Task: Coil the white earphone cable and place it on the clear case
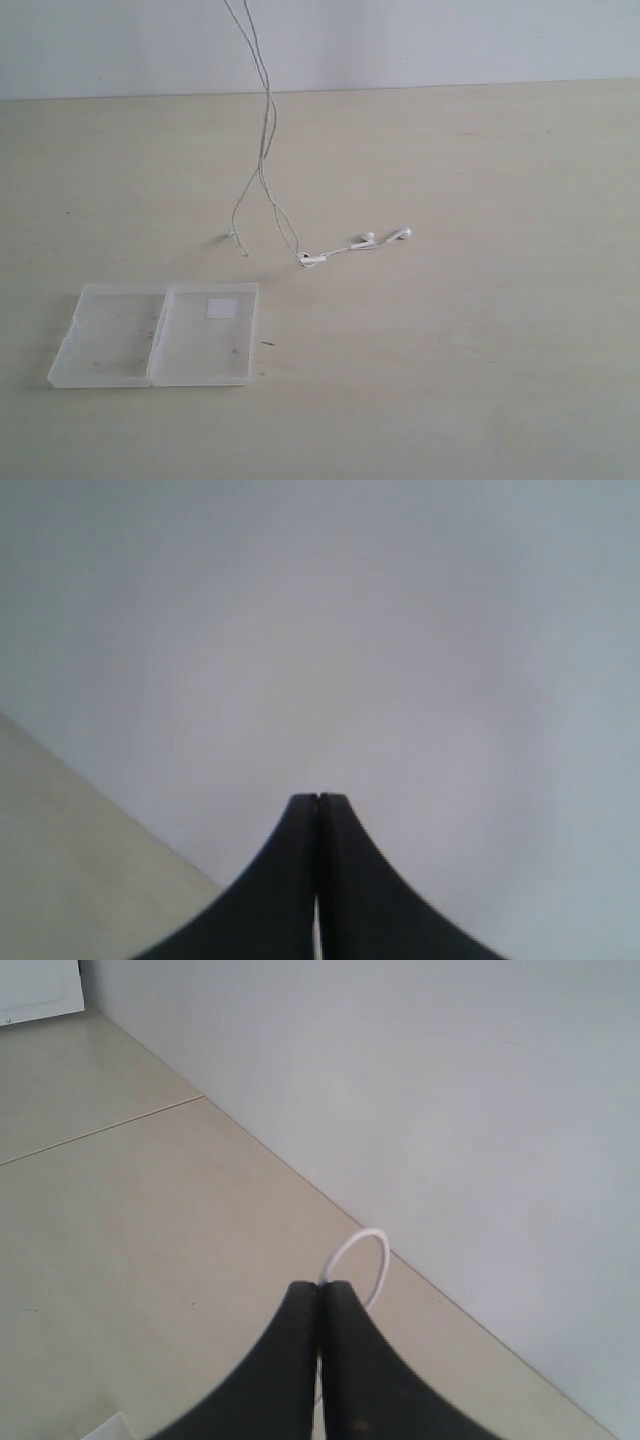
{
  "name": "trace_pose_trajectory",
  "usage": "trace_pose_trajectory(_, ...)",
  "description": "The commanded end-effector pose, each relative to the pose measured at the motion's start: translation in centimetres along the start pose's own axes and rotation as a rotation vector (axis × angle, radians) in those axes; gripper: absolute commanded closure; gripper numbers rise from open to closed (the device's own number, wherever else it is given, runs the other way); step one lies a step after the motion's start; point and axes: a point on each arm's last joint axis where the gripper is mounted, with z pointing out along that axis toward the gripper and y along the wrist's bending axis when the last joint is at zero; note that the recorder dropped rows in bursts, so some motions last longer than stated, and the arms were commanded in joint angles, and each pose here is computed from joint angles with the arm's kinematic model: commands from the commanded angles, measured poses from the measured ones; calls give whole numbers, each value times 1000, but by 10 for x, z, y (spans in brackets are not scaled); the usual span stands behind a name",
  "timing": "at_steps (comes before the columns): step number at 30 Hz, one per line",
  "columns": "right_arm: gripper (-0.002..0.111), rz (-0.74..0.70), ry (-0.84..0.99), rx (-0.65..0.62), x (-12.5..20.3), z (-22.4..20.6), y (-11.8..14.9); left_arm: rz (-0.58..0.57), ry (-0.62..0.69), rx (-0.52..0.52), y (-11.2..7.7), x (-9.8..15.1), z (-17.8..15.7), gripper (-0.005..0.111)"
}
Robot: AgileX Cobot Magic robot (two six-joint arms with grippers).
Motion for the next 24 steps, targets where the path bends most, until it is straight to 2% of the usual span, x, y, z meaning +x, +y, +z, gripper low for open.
trace_pose_trajectory(1,108,-6,-7,17,0,1,-4,-3,67,4,-1,5,0,107)
trace_pose_trajectory(6,108,62,2,8,3,4,-23,48,103,-40,2,9,7,107)
trace_pose_trajectory(11,108,148,-25,-70,3,5,-40,40,247,-99,7,22,13,107)
trace_pose_trajectory(14,108,147,-28,-63,3,5,-42,70,299,-129,9,27,16,107)
trace_pose_trajectory(20,108,139,-28,-69,3,6,-41,197,341,-80,-14,10,37,107)
trace_pose_trajectory(24,108,139,-28,-69,3,6,-41,202,412,-82,-22,9,53,107)
